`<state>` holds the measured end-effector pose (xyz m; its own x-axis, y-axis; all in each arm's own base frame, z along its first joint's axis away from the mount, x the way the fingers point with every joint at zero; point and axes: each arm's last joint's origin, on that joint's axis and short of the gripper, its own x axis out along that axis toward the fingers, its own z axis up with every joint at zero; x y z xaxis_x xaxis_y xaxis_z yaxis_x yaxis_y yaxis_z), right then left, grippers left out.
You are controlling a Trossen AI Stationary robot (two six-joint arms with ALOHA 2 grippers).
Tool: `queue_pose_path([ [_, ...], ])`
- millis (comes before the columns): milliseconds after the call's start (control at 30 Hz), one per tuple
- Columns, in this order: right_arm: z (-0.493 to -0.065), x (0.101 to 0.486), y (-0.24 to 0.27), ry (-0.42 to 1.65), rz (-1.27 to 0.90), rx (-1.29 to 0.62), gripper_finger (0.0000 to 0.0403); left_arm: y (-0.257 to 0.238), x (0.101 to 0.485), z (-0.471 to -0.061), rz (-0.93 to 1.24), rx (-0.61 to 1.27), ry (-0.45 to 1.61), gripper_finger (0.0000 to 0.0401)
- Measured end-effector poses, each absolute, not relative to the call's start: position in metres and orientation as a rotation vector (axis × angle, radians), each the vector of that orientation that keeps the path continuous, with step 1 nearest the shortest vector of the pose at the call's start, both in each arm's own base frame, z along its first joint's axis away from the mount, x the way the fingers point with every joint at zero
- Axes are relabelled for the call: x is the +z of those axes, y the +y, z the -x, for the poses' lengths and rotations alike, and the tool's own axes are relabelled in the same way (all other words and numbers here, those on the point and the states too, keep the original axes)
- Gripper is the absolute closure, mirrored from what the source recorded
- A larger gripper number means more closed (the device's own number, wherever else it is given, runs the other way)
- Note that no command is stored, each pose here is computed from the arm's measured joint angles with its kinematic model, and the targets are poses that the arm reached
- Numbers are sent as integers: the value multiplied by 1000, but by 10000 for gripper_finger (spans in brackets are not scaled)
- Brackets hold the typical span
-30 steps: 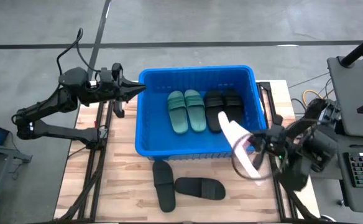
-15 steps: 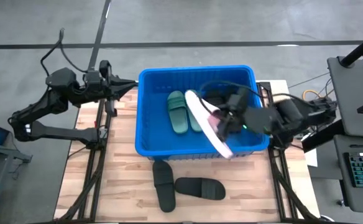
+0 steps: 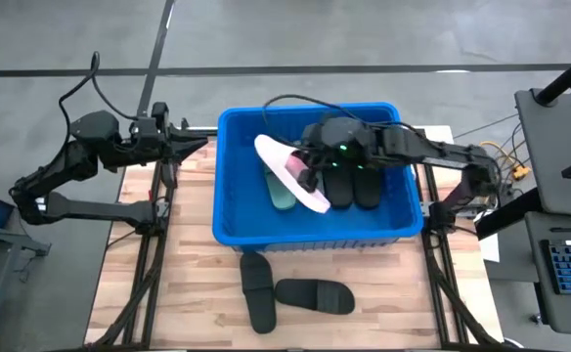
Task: Pick and place slides into bin
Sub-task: Put the bottom pink slide into the blue container
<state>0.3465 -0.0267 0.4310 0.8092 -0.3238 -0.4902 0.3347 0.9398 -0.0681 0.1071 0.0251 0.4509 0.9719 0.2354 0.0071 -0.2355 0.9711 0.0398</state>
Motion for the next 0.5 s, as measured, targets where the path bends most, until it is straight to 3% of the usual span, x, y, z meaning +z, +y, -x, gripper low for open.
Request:
queue_pose_path([
  [233,-388,411,-57,562,-32,-421,394,20,455,-84,-108,244,-54,386],
  [500,-450,352,-78,657,-109,-547,394,15,460,-57,-131,300,-130,386],
])
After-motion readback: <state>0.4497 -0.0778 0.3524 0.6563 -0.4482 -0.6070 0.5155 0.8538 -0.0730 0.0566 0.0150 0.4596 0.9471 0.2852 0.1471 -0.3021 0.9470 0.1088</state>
